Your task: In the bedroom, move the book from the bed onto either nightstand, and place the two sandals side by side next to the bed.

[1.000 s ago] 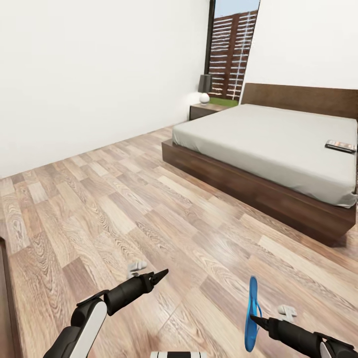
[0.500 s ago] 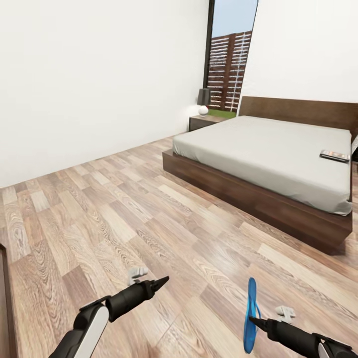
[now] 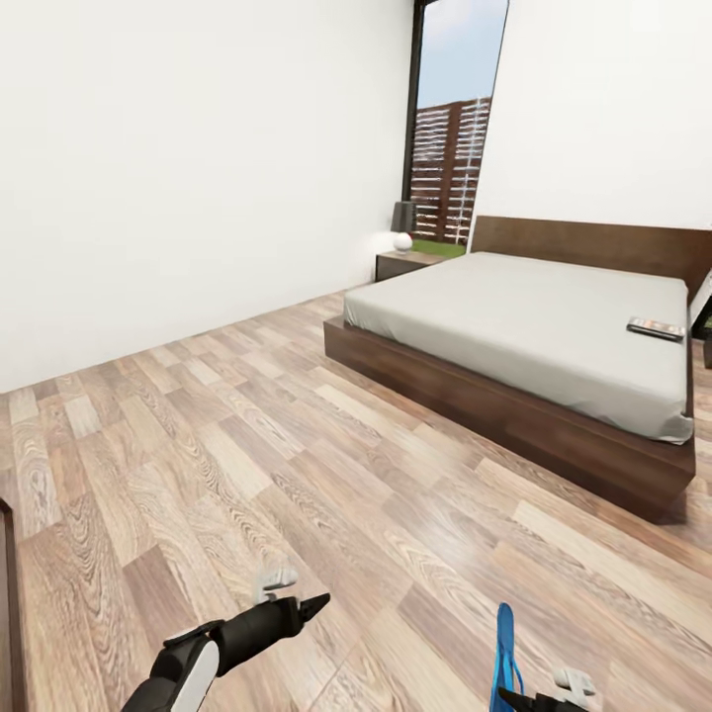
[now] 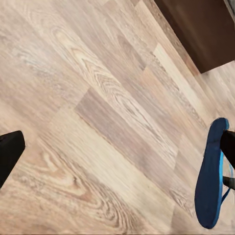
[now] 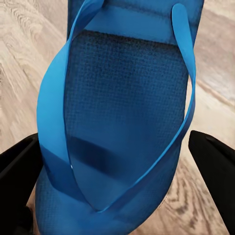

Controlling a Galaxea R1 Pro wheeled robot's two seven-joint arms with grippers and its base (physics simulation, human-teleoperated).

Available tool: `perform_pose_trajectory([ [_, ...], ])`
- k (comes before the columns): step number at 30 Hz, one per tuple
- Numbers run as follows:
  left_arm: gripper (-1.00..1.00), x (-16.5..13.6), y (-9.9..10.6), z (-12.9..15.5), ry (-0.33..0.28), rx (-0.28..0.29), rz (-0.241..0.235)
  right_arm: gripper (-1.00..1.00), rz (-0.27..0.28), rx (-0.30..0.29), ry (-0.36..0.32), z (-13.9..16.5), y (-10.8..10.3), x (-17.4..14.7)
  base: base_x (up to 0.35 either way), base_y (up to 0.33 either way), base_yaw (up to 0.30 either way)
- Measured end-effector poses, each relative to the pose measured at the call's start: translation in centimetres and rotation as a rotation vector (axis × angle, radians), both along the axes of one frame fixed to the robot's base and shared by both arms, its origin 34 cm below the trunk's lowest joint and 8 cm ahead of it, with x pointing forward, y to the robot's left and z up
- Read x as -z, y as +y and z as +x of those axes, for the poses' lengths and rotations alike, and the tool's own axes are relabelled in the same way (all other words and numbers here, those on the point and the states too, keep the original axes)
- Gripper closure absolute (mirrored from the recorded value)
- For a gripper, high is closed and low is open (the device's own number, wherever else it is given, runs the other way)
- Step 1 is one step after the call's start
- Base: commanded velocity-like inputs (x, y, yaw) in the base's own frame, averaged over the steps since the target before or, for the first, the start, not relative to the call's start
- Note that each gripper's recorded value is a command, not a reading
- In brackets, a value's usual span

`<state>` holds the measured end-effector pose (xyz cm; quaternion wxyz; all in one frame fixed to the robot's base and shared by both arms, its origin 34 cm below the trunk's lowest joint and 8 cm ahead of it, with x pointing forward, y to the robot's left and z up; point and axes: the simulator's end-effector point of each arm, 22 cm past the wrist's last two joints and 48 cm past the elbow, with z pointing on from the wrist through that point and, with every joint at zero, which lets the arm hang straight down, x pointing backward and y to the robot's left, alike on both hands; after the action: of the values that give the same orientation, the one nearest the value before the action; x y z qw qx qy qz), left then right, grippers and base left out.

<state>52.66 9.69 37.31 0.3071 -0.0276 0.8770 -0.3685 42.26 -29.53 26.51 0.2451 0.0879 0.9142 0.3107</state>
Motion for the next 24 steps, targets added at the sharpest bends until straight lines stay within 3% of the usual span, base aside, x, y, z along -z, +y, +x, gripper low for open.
perform_pose_trajectory([
  [3, -1.0, 1.2, 0.4, -0.6, 0.001, 0.007, 0.041, 1.0, -0.013, -0.005, -0.045, 0.7, 0.1, -0.6, 0.0, 0.0, 0.0],
  [8, -1.0, 0.9, 0.6, -0.5, -0.028, 0.006, 0.063, 1.0, -0.041, -0.008, -0.121, 1.8, -0.5, -1.7, 0.0, 0.0, 0.0],
  [14, -1.0, 0.1, 1.0, -0.2, -0.049, 0.002, 0.069, 1.0, -0.043, -0.008, -0.153, 2.4, -0.4, -2.7, 0.0, 0.0, 0.0],
  [18, -1.0, 1.8, 1.7, -1.5, -0.004, -0.011, 0.084, 1.0, -0.046, -0.01, -0.158, 2.7, -0.5, -3.5, 0.0, 0.0, 0.0],
  [24, -1.0, 1.5, 2.1, -1.3, -0.028, -0.032, 0.098, 1.0, -0.043, -0.01, -0.157, 3.1, -0.4, -4.8, 0.0, 0.0, 0.0],
])
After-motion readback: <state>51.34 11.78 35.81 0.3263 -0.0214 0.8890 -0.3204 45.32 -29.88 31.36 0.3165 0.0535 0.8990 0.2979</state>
